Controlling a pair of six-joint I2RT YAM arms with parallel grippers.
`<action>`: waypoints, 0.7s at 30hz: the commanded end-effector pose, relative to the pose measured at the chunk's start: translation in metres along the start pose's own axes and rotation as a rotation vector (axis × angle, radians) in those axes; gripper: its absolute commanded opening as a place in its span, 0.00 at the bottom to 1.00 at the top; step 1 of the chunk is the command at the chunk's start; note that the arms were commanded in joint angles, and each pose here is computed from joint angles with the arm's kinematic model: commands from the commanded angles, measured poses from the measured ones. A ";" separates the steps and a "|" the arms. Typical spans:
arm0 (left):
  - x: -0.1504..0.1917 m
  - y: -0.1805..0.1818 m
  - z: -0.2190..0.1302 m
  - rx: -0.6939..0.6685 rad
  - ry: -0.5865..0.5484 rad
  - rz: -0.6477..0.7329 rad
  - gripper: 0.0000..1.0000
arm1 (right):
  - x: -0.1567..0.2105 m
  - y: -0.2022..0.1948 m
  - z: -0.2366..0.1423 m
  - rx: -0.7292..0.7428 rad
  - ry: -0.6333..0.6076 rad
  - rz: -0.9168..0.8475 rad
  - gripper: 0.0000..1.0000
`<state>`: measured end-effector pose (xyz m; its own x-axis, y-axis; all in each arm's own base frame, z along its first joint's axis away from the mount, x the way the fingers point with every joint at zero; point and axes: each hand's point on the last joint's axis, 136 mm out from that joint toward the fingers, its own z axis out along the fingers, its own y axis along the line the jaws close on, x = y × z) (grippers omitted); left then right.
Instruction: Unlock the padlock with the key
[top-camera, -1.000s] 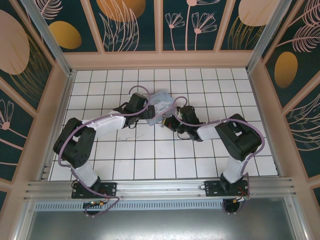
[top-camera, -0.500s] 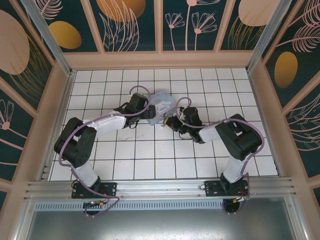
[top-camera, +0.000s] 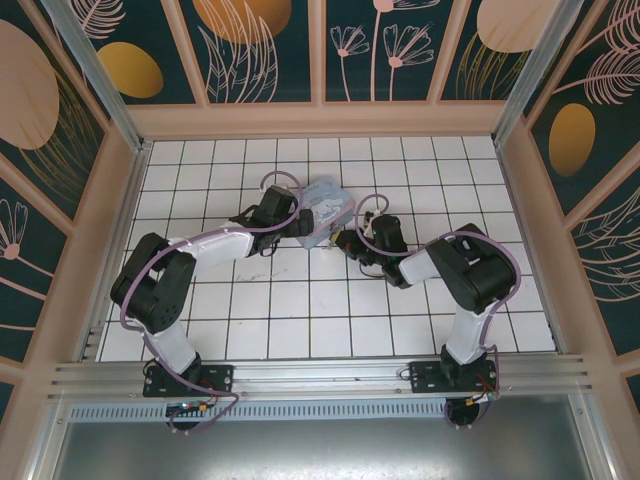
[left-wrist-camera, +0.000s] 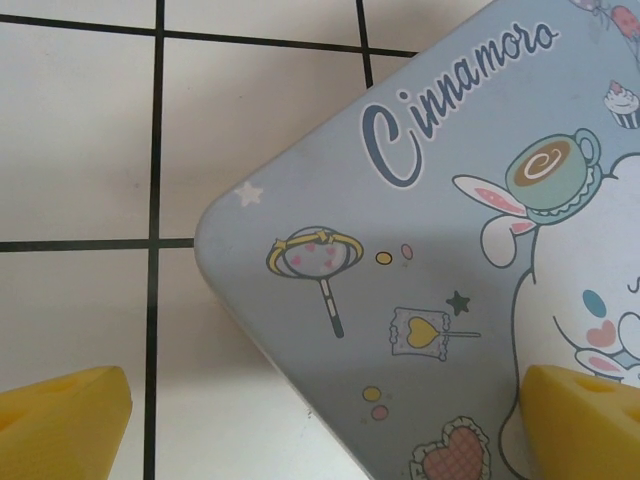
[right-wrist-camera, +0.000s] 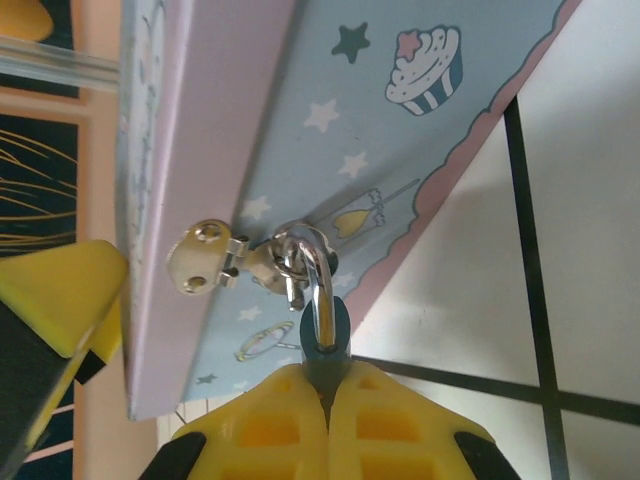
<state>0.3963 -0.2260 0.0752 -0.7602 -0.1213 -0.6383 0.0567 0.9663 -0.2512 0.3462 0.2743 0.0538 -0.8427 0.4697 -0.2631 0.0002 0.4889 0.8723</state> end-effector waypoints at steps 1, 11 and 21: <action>0.067 0.047 0.012 -0.161 0.213 0.069 0.99 | -0.025 0.010 -0.004 -0.078 -0.091 0.002 0.00; 0.070 0.047 0.015 -0.164 0.221 0.070 0.99 | -0.051 0.008 -0.004 -0.079 -0.120 0.003 0.00; 0.081 0.051 0.015 -0.162 0.244 0.064 0.99 | -0.066 0.023 0.011 -0.176 0.006 -0.060 0.00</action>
<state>0.4007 -0.2339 0.0736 -0.7525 -0.1317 -0.6453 0.0715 0.9577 -0.2788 0.3941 0.2583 0.0584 -0.8546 0.4691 -0.2226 -0.0190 0.4002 0.9162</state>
